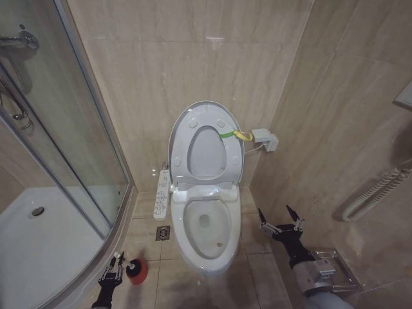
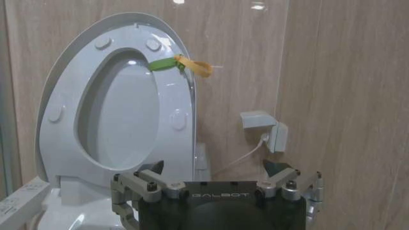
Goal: Open the toilet lid, clean the toilet bowl with a toilet brush, close the toilet lid, and flush.
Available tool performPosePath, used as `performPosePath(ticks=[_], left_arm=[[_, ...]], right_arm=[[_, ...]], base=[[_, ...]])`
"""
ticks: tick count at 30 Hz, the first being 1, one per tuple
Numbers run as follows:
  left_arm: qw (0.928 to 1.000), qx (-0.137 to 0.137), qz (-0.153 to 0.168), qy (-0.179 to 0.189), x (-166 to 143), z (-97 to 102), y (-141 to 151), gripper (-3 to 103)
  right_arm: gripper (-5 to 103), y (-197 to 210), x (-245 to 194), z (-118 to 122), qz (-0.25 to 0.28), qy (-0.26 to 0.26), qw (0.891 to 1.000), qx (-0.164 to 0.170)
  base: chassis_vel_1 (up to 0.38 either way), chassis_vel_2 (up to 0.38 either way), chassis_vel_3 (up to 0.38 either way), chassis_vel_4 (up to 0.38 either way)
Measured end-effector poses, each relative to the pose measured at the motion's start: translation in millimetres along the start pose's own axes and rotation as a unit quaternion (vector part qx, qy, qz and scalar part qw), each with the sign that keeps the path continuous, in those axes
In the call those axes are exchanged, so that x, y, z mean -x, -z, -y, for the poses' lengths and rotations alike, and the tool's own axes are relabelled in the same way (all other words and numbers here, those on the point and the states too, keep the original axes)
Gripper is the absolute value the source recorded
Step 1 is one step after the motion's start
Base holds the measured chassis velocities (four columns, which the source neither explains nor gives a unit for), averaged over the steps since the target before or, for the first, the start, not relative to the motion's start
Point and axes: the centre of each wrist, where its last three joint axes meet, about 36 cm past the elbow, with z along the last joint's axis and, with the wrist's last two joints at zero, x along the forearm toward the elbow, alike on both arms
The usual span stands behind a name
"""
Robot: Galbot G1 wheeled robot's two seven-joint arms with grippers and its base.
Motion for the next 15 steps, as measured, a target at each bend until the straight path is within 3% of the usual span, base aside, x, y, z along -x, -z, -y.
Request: performPosePath(ticks=[15], left_arm=[[0.9991, -0.005, 0.038, -0.015, -7.4, 5.9, 39.8, 24]], right_arm=[[100, 0.0, 0.0, 0.0, 0.0, 0.0, 1.0, 0.0]], base=[[0.0, 0.0, 0.0, 0.0]])
